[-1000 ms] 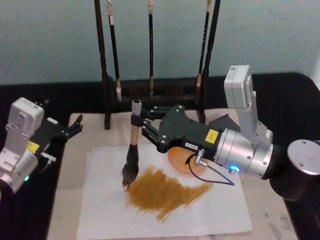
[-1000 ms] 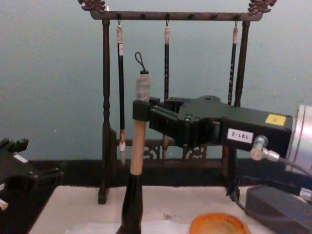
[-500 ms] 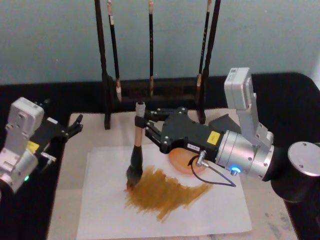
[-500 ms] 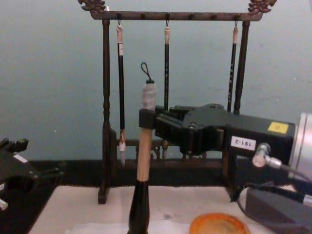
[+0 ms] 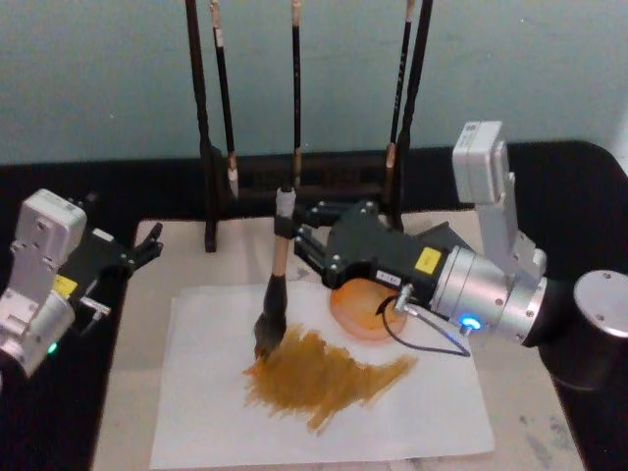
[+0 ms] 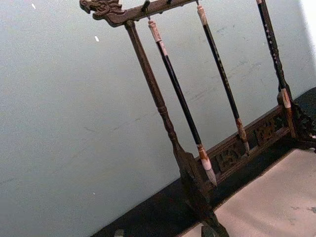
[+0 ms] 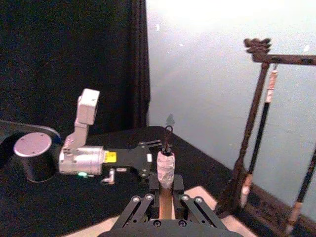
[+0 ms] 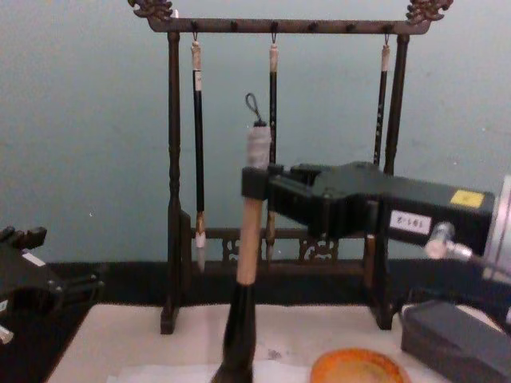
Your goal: Pick up the brush from the inkstone, write on the paper, then place the brush back to its original position.
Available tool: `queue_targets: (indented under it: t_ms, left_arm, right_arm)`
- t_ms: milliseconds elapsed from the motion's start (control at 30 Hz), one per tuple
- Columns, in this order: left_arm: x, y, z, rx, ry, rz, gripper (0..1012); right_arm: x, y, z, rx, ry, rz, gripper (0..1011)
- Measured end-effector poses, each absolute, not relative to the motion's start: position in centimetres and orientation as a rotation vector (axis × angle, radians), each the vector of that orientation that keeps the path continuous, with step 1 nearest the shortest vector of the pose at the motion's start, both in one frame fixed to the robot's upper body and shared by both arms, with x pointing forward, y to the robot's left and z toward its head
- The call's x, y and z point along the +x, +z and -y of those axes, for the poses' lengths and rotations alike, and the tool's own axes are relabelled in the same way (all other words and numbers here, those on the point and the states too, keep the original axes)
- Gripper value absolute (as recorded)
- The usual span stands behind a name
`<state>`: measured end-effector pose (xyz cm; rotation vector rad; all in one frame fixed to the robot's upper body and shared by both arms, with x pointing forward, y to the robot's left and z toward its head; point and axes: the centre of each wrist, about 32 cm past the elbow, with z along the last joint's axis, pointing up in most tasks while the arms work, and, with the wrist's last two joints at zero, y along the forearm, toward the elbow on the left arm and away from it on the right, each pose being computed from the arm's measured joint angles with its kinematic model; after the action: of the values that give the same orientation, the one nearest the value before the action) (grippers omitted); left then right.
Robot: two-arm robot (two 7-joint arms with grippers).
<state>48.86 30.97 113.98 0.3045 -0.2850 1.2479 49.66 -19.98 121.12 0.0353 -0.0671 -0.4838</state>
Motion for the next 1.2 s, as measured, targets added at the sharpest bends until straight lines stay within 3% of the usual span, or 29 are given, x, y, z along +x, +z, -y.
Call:
queue_targets:
  t_ms: [300,567,1200]
  left_arm:
    - [48.9,114.0,-31.0,0.304,1.248,0.285,1010]
    - [48.9,114.0,-31.0,0.304,1.248,0.285,1010]
    - [48.9,114.0,-31.0,0.304,1.248,0.285,1010]
  right_arm:
    - [50.5,123.3,22.8,0.037,-0.588,0.139,160]
    - [50.3,124.8,25.7,0.034,-0.782,0.179,160]
    - [50.3,125.2,26.4,0.038,-0.818,0.175,160]
